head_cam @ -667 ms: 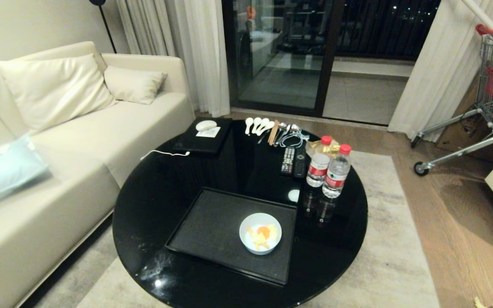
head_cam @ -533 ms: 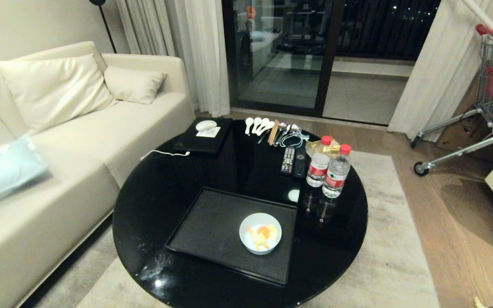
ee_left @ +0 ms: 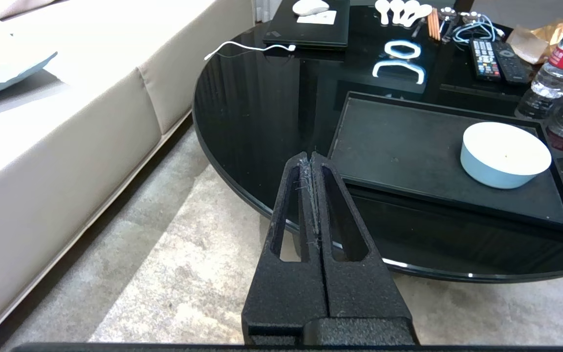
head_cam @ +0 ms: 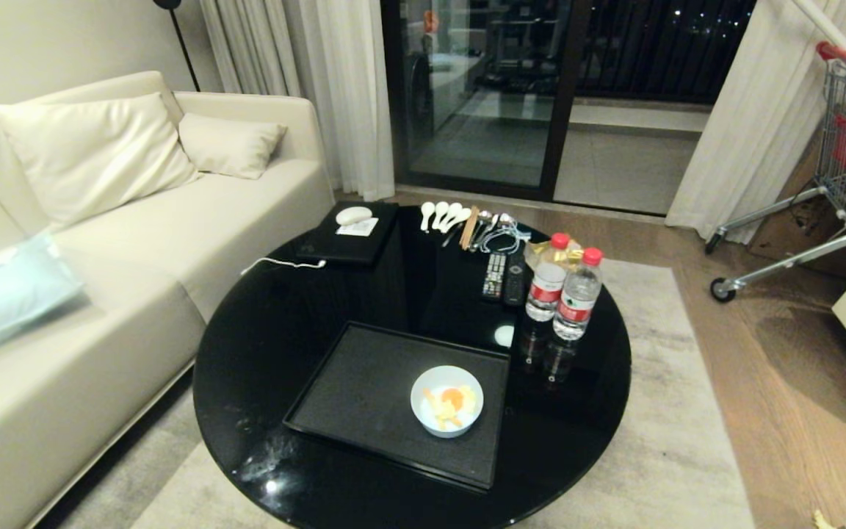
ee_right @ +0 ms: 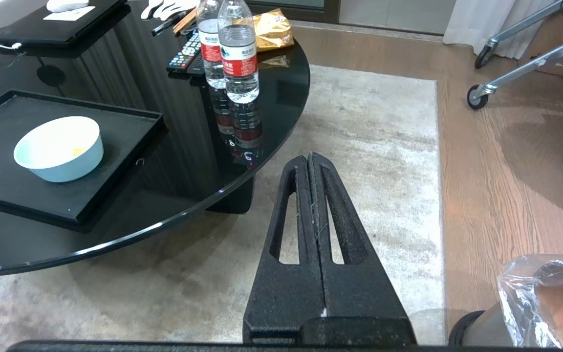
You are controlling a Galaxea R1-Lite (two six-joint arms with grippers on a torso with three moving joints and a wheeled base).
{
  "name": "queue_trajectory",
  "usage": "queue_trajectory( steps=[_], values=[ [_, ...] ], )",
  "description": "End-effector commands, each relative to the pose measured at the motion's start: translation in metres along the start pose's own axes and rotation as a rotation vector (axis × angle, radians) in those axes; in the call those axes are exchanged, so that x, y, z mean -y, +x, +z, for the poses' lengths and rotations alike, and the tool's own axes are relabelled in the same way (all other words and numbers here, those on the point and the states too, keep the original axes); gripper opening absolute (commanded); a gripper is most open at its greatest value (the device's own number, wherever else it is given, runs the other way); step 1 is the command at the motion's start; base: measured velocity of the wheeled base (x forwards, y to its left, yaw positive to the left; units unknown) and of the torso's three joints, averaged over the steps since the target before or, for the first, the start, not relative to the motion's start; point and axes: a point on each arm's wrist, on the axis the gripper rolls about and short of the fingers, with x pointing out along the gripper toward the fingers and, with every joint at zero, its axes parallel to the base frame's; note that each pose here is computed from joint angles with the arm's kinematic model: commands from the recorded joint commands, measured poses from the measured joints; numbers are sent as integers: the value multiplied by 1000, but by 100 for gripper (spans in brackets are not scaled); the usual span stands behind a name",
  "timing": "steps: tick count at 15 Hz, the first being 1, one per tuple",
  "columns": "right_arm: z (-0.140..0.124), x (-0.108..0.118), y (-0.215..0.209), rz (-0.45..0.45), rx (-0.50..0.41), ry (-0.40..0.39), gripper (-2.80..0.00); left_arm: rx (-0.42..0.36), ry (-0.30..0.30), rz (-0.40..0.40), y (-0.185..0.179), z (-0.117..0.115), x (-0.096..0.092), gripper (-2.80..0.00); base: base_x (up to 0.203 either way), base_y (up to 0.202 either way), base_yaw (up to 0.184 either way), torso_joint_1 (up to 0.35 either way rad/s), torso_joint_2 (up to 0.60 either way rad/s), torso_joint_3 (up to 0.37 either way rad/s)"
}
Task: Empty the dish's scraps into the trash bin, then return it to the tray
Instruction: Pick up the bowl with leftover food
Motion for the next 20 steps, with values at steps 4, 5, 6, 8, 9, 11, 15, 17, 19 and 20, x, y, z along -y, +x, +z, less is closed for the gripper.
queue_trajectory(
  steps=[4,5,6,8,9,11,15,17,19,20],
  values=[
    [8,0,-1,18,71,-12,-280,1,0,0,0,0,0,-280,0,0,0,0,0,0],
    [13,-1,-2,54,91,-14,-280,1,0,0,0,0,0,-280,0,0,0,0,0,0],
    [20,-3,-5,120,114,-17,-280,1,0,0,0,0,0,-280,0,0,0,0,0,0],
    [33,-5,-10,246,153,-30,-280,1,0,0,0,0,0,-280,0,0,0,0,0,0],
    [40,-6,-12,293,159,-38,-280,1,0,0,0,0,0,-280,0,0,0,0,0,0],
    [53,-8,-8,349,123,-57,-280,1,0,0,0,0,0,-280,0,0,0,0,0,0],
    [91,-9,19,412,8,-85,-280,1,0,0,0,0,0,-280,0,0,0,0,0,0],
    [109,-10,39,461,-51,-86,-280,1,0,0,0,0,0,-280,0,0,0,0,0,0],
    [124,-11,60,515,-97,-78,-280,1,0,0,0,0,0,-280,0,0,0,0,0,0],
    [130,-12,72,541,-124,-74,-280,1,0,2,0,0,0,-280,0,0,0,0,0,0]
  ],
)
